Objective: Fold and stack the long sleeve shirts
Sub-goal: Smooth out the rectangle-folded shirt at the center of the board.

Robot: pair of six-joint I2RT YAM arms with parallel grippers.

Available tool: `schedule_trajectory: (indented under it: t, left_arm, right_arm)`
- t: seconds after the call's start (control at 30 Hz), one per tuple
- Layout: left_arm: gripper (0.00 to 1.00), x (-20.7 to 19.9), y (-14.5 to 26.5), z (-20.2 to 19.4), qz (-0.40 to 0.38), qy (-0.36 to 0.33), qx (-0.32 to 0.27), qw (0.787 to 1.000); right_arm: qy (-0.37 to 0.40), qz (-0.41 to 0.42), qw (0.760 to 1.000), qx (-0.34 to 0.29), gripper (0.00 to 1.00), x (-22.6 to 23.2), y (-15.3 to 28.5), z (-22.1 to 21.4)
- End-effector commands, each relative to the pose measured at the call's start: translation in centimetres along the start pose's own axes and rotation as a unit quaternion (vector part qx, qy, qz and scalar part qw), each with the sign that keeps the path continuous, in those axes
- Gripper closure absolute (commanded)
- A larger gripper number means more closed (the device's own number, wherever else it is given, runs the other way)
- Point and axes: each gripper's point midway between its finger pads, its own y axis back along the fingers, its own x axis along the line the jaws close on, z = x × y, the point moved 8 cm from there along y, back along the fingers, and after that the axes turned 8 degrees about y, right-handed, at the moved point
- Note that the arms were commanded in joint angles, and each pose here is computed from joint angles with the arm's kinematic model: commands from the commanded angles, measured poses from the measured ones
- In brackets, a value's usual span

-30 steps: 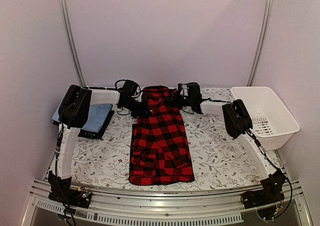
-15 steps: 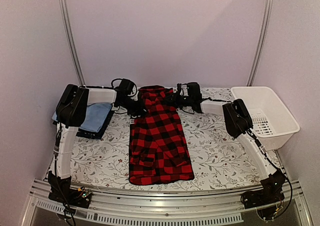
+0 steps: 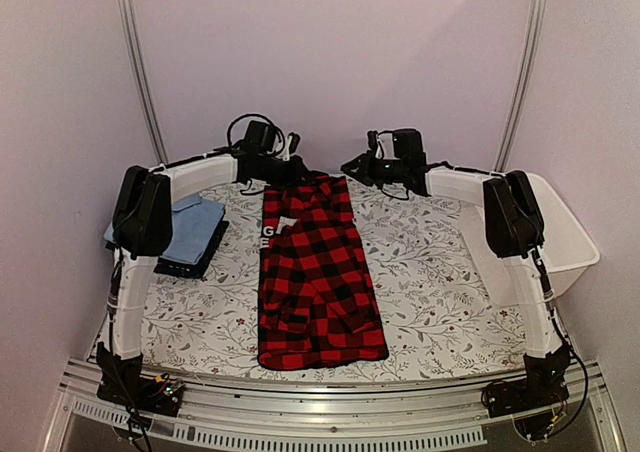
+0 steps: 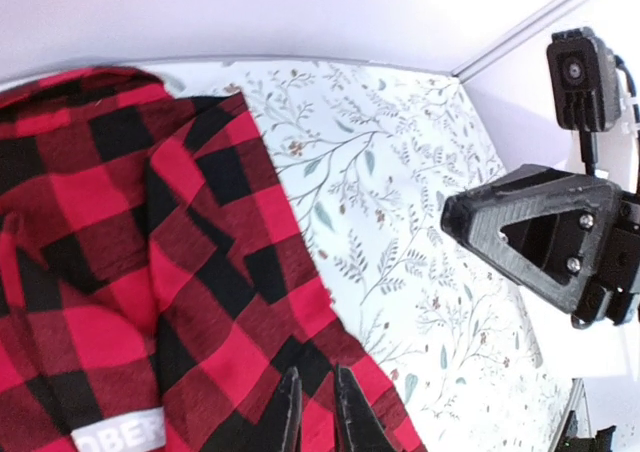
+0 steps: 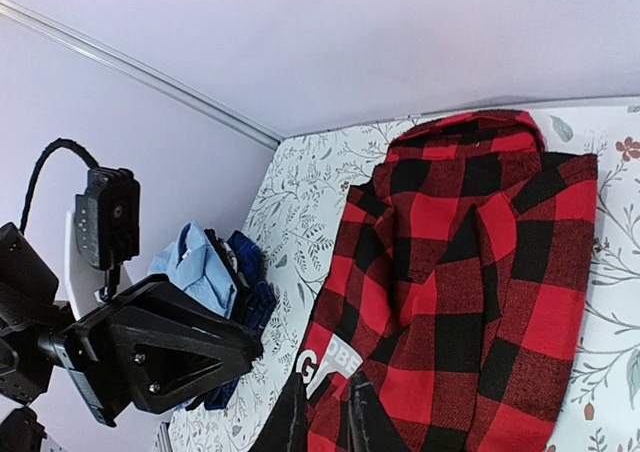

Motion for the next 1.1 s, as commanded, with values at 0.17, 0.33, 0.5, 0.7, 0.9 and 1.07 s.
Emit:
schedule_trajectory:
  t: [0.17, 0.33, 0.5, 0.7, 0.9, 1.07]
  left_arm:
    - [0.94, 2.6, -7.3, -1.3, 0.013, 0.015, 0.020, 1.000]
    - [0.95, 6.9, -9.0, -0.3, 0.033, 0.048, -0.004, 0.998]
    - [0.83, 9.4, -9.3, 0.7, 0.009, 0.069, -0.014, 0.997]
    - [0.63, 8.8, -8.0, 3.3, -0.015, 0.054, -0.045, 0.997]
    - [0.58, 5.5, -4.9, 6.0, -0.044, 0.017, -0.070, 0.996]
    - [0.63, 2.6, -2.1, 5.3, -0.056, 0.010, -0.054, 0.997]
  right_arm:
    - [0.025, -0.050, 0.998, 0.019, 0.86, 1.5, 5.7, -0.3]
    - [0.027, -0.063, 0.997, 0.040, 0.86, 2.0, 7.5, -1.8]
    - [0.024, -0.069, 0.996, 0.054, 0.87, 2.0, 8.6, -3.2]
    - [0.010, -0.082, 0.994, 0.076, 0.86, 1.5, 9.3, -4.9]
    - [0.022, -0.104, 0.990, 0.090, 0.85, 1.8, 9.9, -5.4]
    - [0.046, -0.121, 0.986, 0.104, 0.84, 2.4, 10.1, -5.8]
